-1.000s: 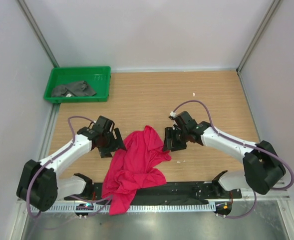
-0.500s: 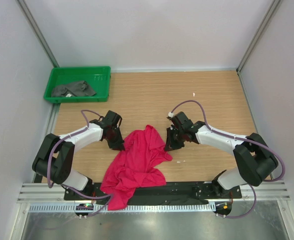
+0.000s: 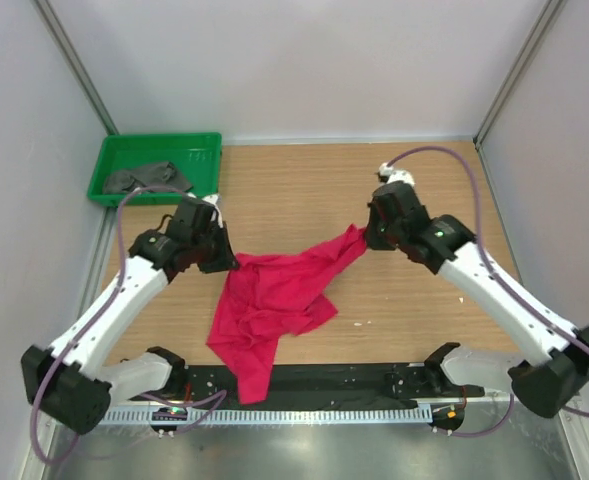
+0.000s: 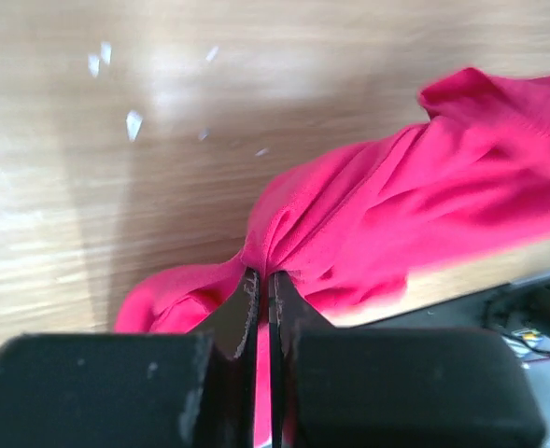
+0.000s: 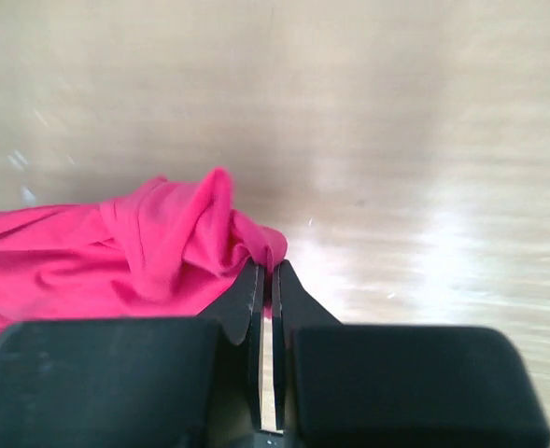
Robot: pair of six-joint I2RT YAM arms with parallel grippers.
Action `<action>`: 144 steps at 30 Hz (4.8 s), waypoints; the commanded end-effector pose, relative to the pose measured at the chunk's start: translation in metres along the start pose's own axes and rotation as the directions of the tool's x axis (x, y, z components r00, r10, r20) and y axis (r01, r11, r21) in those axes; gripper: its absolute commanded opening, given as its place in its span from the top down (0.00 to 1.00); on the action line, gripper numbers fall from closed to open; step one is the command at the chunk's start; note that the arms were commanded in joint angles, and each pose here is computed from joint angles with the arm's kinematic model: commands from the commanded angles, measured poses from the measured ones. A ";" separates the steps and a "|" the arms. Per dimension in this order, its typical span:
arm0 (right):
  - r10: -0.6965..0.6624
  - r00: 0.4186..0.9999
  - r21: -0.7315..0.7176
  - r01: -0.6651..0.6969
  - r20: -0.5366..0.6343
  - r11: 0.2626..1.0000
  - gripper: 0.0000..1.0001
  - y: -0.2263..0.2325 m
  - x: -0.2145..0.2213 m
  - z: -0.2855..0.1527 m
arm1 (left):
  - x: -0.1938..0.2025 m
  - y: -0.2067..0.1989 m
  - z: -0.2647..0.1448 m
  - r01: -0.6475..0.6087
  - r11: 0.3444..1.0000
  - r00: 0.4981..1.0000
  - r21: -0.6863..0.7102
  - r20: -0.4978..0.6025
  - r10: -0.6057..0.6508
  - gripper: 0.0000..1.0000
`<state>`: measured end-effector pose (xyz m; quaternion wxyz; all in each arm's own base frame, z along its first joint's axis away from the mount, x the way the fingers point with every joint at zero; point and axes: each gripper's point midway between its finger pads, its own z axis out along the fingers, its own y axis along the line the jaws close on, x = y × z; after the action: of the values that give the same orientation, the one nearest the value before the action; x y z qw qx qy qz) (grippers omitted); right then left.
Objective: Fold and stack the t-shirts
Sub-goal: Flatten the tshirt out
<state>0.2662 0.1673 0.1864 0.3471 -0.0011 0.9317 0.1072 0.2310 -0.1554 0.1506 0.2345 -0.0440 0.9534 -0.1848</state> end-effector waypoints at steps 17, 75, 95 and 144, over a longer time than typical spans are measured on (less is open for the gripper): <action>0.174 0.628 -0.129 -0.118 0.759 0.985 0.99 -0.058 -0.161 -0.316 | -0.060 -0.098 -0.250 -0.470 0.820 0.788 0.326 0.574 0.223 1.00; 0.374 0.899 0.102 -0.360 -0.226 0.927 0.48 -0.063 0.098 0.005 | 0.057 0.093 0.054 0.572 0.776 0.811 -0.266 0.041 -0.584 0.52; 0.352 0.896 0.148 -0.323 -0.272 0.935 0.48 -0.070 0.108 0.012 | 0.071 0.115 0.084 0.635 0.677 0.746 -0.372 0.070 -0.662 0.74; 0.437 0.824 -0.200 -0.526 -0.361 0.827 0.45 -0.009 -0.031 0.058 | 0.004 0.108 -0.002 0.409 0.863 0.905 -0.298 0.250 -0.343 1.00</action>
<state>0.3466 0.1753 0.1245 0.1180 0.2539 0.8980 0.3394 0.2179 -0.0633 0.0920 0.2403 -0.3014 0.9204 -0.0651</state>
